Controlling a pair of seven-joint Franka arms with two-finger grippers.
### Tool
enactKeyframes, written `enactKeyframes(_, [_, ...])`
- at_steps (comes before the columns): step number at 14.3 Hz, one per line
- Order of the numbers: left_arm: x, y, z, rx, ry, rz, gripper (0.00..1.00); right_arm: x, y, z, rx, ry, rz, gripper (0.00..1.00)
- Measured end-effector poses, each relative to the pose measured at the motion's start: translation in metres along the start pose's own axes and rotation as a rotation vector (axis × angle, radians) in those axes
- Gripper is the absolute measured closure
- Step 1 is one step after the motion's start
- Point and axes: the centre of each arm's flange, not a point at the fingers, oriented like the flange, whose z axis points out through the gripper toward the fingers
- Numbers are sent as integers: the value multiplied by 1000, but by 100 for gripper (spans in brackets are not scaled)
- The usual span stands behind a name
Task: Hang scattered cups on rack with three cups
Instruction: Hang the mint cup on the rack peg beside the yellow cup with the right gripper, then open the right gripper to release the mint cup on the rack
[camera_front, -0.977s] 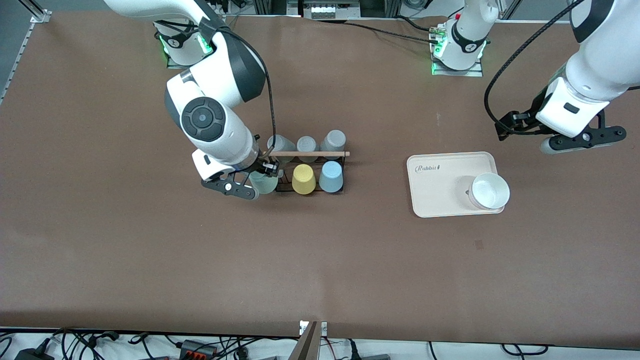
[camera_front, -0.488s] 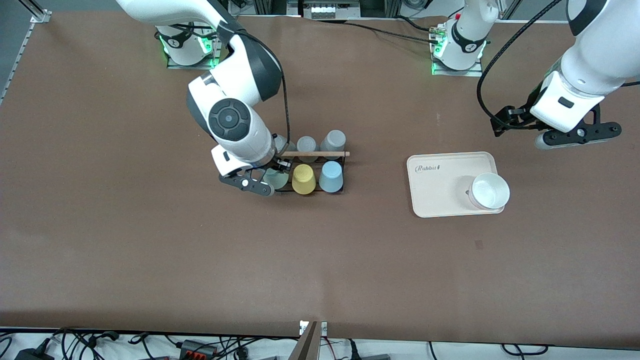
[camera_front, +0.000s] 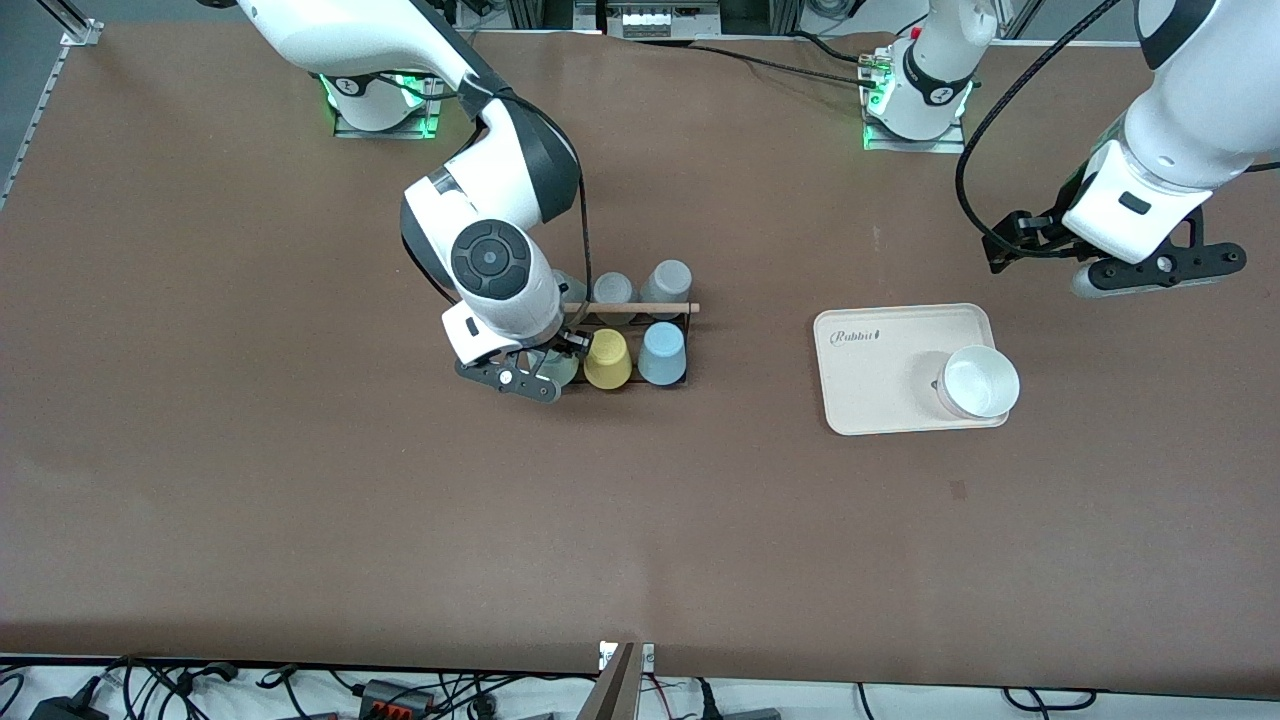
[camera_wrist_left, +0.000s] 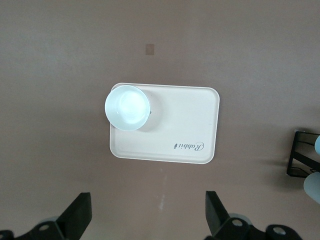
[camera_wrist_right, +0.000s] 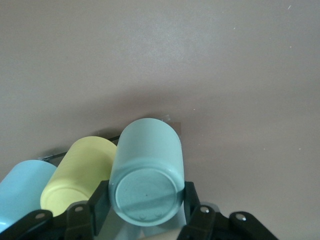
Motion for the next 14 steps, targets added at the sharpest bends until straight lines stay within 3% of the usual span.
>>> enactKeyframes(8, [1, -2, 0, 0, 0, -1, 0, -2, -11, 30, -2, -6, -13, 37])
enactKeyframes(9, [1, -2, 0, 0, 0, -1, 0, -1, -10, 30, -3, -5, -11, 33])
enactKeyframes(12, [1, -3, 0, 0, -1, -2, 0, 6, -5, 27, -2, 2, -4, 5])
enactKeyframes(14, [1, -3, 0, 0, -1, -3, 0, 16, 2, 12, 15, 23, -42, 0])
